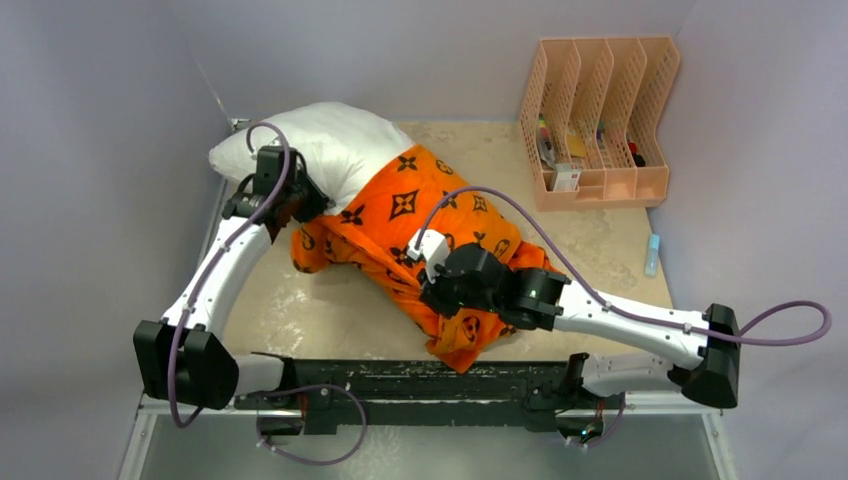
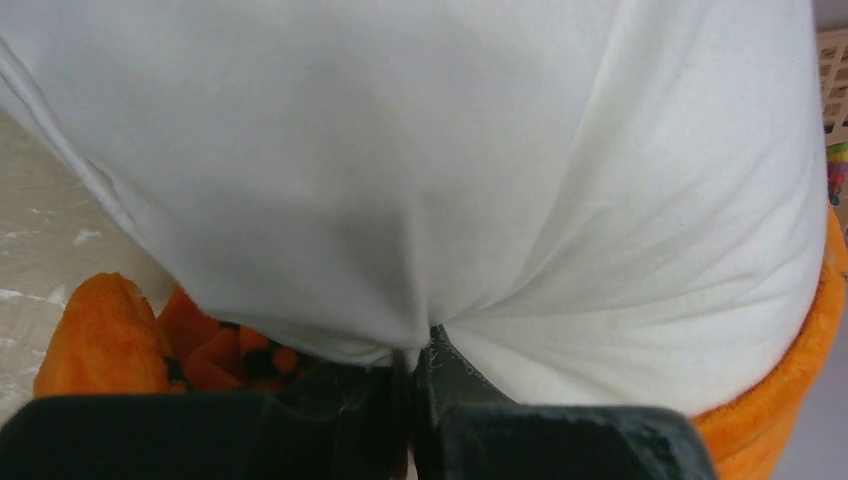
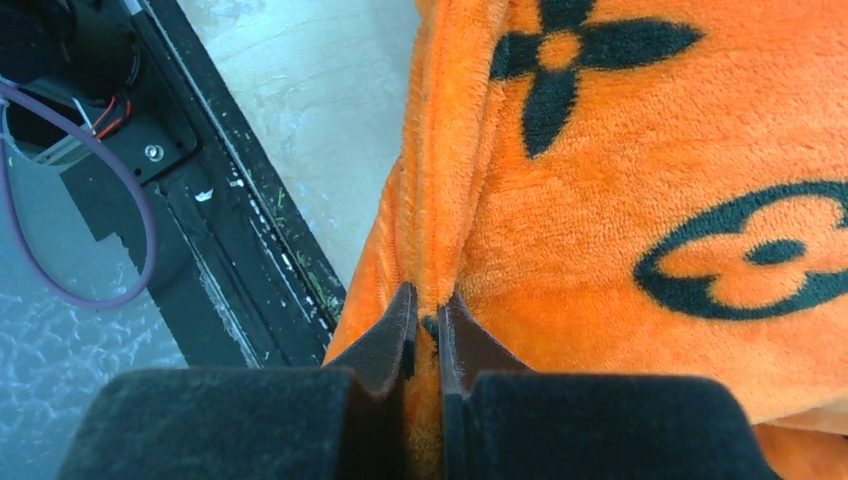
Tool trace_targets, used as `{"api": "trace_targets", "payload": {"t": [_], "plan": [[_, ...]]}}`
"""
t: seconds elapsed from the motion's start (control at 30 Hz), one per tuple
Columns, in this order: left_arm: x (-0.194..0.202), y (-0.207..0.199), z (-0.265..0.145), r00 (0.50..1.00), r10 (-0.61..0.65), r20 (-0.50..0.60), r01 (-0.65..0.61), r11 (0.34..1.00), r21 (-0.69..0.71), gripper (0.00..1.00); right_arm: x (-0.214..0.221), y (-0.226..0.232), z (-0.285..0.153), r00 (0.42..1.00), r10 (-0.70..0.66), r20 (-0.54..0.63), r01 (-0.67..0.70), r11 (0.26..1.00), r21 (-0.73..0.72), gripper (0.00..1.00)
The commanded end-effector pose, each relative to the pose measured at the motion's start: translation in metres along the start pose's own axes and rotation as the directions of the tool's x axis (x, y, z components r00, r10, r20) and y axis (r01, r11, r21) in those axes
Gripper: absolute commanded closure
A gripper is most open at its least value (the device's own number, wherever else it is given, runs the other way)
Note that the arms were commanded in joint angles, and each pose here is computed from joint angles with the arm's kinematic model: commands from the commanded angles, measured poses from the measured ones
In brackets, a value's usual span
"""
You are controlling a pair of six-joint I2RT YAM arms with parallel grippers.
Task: Remove the pillowcase from the pillow
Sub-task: Remove the pillow from the pillowcase.
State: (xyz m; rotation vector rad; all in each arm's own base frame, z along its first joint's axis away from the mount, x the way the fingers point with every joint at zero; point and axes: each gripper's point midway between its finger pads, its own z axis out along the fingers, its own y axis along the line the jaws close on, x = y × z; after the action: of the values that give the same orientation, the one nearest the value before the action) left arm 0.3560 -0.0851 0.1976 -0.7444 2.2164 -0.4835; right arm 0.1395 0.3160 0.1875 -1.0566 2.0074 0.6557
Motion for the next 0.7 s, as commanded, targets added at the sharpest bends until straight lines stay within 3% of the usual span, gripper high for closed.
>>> {"api": "trace_targets", "payload": {"t": [0.0,0.1,0.2,0.27,0.4,0.47,0.53,0.57,0.67], "plan": [[-0.136,-0.018,-0.038,0.902,0.057,0.428,-0.039,0.998,-0.052,1.00,0.060,0.019,-0.046,0.924,0.003,-0.383,-0.025,0.998,-0.051,1.00],[-0.145,-0.013,-0.035,0.906,0.069,0.417,-0.051,0.997,-0.055,1.00,0.053,0.006,-0.064,0.918,0.040,-0.394,-0.027,0.999,0.040,1.00],[-0.142,-0.011,-0.030,0.922,0.065,0.381,-0.059,0.998,-0.027,1.00,0.041,-0.010,-0.086,0.947,0.113,-0.300,-0.074,0.988,0.138,1.00],[-0.138,-0.003,-0.023,0.940,0.026,0.340,-0.024,1.000,-0.008,0.98,0.037,-0.010,-0.088,0.968,0.136,-0.209,-0.112,0.986,0.125,1.00],[-0.085,-0.011,0.002,0.984,-0.075,0.159,0.049,0.986,0.159,0.77,0.029,0.005,-0.072,0.978,0.170,-0.117,-0.167,0.985,0.036,1.00],[-0.058,-0.014,0.012,0.988,-0.130,0.078,0.107,0.962,0.250,0.64,0.028,-0.015,-0.070,0.974,0.188,-0.128,-0.165,0.971,0.171,1.00],[-0.032,-0.002,0.027,0.993,-0.112,0.023,0.104,0.968,0.230,0.58,0.029,-0.022,-0.072,0.966,0.200,-0.165,-0.160,0.960,0.229,1.00],[-0.022,0.009,0.036,0.994,-0.109,0.000,0.107,0.976,0.188,0.59,0.024,-0.018,-0.070,0.971,0.185,-0.152,-0.152,0.967,0.203,1.00],[-0.017,0.020,0.056,0.991,-0.131,-0.004,0.130,0.978,0.163,0.93,0.001,0.000,-0.065,0.987,0.146,-0.069,-0.141,0.987,0.074,1.00]]}}
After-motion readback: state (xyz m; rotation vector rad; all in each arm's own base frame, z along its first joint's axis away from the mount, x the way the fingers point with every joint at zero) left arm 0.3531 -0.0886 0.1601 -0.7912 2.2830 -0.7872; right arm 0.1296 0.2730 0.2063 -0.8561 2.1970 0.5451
